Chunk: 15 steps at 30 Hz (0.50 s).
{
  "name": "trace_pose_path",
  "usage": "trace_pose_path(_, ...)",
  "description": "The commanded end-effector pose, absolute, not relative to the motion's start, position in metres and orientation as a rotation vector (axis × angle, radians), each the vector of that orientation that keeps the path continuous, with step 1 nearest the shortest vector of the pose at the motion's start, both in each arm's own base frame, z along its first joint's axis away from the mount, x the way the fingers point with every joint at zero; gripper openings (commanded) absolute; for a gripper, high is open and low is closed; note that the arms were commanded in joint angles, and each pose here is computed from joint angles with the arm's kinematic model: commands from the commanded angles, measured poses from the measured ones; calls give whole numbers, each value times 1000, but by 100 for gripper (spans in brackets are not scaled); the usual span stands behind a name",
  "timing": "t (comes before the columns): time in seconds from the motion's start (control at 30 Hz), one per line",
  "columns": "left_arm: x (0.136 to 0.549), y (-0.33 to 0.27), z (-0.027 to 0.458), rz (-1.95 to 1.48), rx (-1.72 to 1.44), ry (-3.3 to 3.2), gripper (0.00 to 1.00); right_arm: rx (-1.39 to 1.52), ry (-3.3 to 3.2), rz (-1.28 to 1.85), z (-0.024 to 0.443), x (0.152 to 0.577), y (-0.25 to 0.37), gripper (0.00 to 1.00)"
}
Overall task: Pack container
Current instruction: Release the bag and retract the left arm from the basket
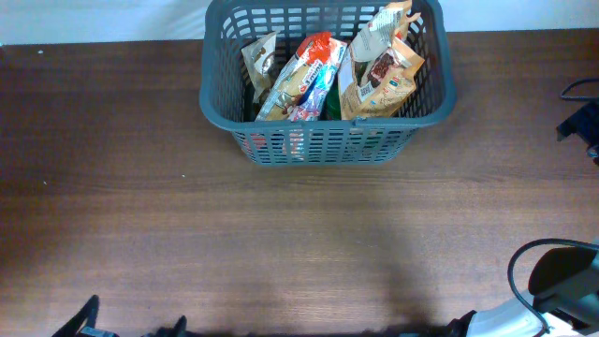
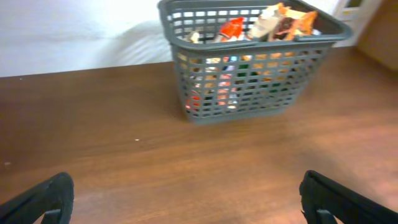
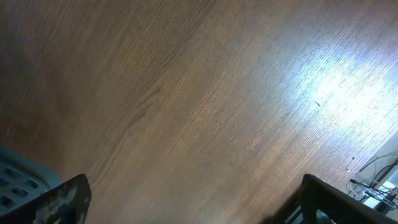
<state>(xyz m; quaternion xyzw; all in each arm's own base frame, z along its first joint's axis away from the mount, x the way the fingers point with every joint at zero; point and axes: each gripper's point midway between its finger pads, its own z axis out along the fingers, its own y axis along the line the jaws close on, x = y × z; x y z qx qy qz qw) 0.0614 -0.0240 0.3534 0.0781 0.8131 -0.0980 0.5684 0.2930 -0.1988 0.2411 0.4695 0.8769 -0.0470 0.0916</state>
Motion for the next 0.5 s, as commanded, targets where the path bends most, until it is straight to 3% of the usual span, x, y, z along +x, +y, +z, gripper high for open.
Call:
trace_pose_path(0.0, 59, -33, 351, -294, 203, 1920, 99, 1408, 2582, -143, 246, 290, -200, 99)
trace_pose_path(0.27, 58, -42, 356, -345, 238, 1896, 99, 1408, 2582, -142, 246, 290, -200, 99)
trace_pose_path(0.47, 87, -47, 342, -331, 250, 1912, 99, 1408, 2582, -143, 246, 290, -200, 99)
